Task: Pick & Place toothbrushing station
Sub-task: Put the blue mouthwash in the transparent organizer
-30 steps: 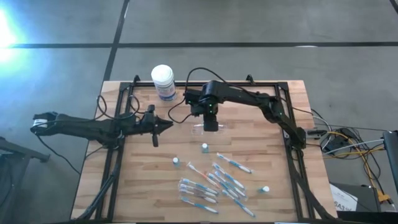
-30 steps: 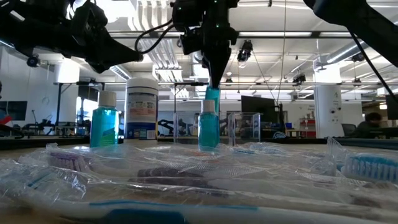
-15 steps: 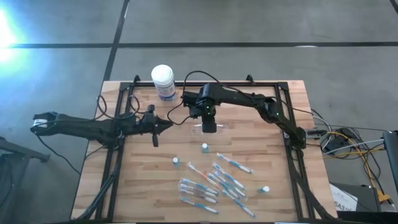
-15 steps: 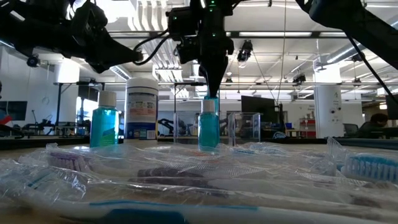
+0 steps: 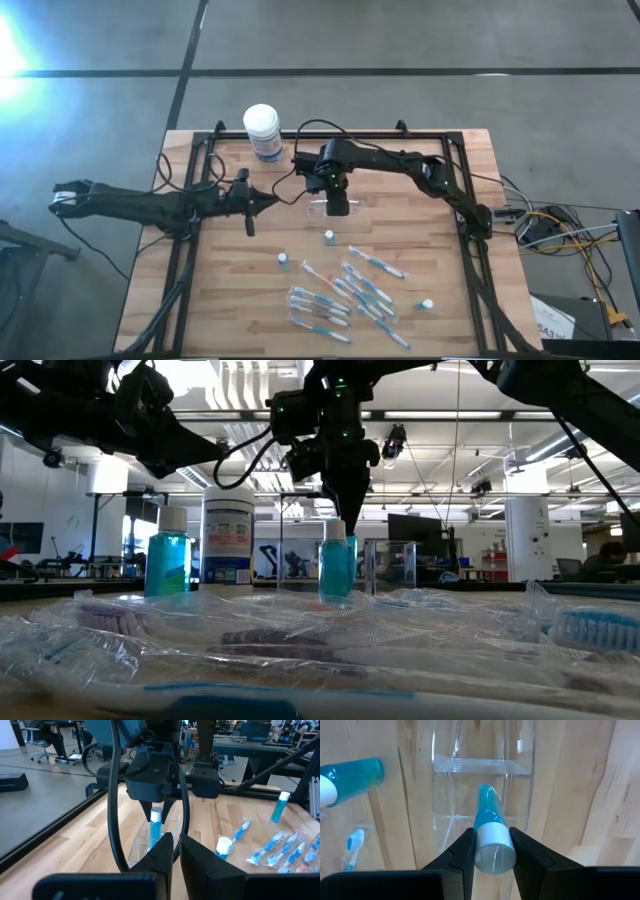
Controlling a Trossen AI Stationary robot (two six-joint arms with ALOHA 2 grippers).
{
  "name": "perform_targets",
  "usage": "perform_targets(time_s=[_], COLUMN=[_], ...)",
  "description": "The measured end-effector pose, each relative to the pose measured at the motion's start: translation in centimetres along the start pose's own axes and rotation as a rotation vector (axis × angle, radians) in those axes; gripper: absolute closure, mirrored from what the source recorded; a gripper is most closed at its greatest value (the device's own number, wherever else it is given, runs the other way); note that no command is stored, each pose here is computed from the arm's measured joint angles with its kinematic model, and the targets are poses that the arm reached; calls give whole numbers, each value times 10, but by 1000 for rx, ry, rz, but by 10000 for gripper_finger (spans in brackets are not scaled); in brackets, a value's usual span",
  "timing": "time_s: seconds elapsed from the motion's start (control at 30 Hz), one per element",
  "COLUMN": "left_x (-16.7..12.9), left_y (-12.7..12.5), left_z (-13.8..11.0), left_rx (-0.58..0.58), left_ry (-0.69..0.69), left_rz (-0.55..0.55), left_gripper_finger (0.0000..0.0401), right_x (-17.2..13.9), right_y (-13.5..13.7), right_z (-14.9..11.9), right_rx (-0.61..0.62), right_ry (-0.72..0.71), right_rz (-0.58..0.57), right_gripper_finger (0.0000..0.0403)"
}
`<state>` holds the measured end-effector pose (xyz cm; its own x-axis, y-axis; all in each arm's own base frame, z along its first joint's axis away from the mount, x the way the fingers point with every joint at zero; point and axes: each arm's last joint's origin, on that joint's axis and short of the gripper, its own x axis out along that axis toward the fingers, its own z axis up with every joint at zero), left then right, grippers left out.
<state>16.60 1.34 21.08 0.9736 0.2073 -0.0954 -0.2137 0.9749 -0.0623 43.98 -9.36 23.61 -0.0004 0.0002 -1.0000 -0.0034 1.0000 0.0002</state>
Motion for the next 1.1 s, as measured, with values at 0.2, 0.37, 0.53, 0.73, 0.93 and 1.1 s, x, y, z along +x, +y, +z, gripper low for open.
perform_targets(time_s=[0.2, 0.37, 0.53, 0.73, 0.93, 1.1], left_x=[0, 0, 0, 0, 0, 0], left_y=[0, 0, 0, 0, 0, 0], left_z=[0, 0, 0, 0, 0, 0], left_rx=[-1, -2, -11, -12, -12, -12], left_ry=[0, 0, 1, 1, 1, 2], left_rz=[0, 0, 0, -1, -1, -1], left_gripper_finger=[369, 369, 369, 369, 369, 369], right_x=[4, 4, 4, 8, 12, 18], right_y=[-1, -2, -2, -2, -3, -3], right_z=[2, 3, 4, 4, 5, 5], right_rx=[-2, -1, 2, 7, 7, 0], right_ry=[-18, -31, -34, -39, -41, -33], right_rz=[-4, -7, -7, -8, -9, -7], right_gripper_finger=[310, 310, 310, 310, 309, 309])
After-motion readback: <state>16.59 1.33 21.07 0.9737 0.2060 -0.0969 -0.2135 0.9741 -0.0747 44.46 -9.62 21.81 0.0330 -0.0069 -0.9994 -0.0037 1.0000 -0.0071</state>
